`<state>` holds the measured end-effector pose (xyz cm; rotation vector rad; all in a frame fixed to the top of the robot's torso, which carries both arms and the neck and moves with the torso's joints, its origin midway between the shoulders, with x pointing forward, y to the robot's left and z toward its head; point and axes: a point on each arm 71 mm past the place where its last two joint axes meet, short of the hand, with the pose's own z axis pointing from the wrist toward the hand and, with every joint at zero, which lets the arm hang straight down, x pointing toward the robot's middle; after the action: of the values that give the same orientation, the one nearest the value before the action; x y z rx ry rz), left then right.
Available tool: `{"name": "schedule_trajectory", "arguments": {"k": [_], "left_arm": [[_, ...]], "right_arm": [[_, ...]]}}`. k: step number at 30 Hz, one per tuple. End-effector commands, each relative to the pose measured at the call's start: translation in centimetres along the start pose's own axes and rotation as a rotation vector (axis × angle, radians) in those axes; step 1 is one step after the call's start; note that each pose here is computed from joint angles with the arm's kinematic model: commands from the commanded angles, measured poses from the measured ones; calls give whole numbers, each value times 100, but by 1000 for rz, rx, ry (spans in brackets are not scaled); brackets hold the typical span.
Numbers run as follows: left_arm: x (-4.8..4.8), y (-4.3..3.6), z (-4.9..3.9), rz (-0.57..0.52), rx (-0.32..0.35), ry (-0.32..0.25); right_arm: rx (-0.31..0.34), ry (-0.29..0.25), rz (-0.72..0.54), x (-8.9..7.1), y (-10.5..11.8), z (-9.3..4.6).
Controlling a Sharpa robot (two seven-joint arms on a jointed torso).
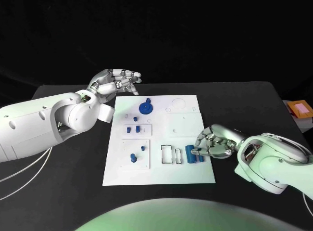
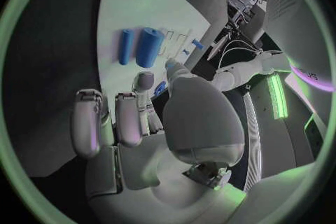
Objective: Assemble the parts on the task board
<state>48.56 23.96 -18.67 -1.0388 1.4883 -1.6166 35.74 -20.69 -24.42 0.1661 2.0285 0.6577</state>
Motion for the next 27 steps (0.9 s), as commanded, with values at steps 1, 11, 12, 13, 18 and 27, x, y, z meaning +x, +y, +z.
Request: {"name": "schedule_trajectory", "arguments": {"k": [1, 11, 12, 13, 18, 27], "left_arm": [[21, -14, 0, -8, 8, 14], [21, -15, -3, -8, 8, 14], [21, -15, -4, -8, 8, 14], [20, -15, -4, -8, 8, 14], [20, -13, -2, -8, 6, 14], [28, -4, -2, -10, 1, 17]], "right_arm": [[39, 15, -63, 60, -22, 16], [37, 24, -101, 146, 28, 66], [38, 27, -104, 151, 27, 70], [39, 30, -107, 155, 28, 75], [43, 34, -117, 191, 41, 112], [48, 42, -138, 294, 67, 173]]}}
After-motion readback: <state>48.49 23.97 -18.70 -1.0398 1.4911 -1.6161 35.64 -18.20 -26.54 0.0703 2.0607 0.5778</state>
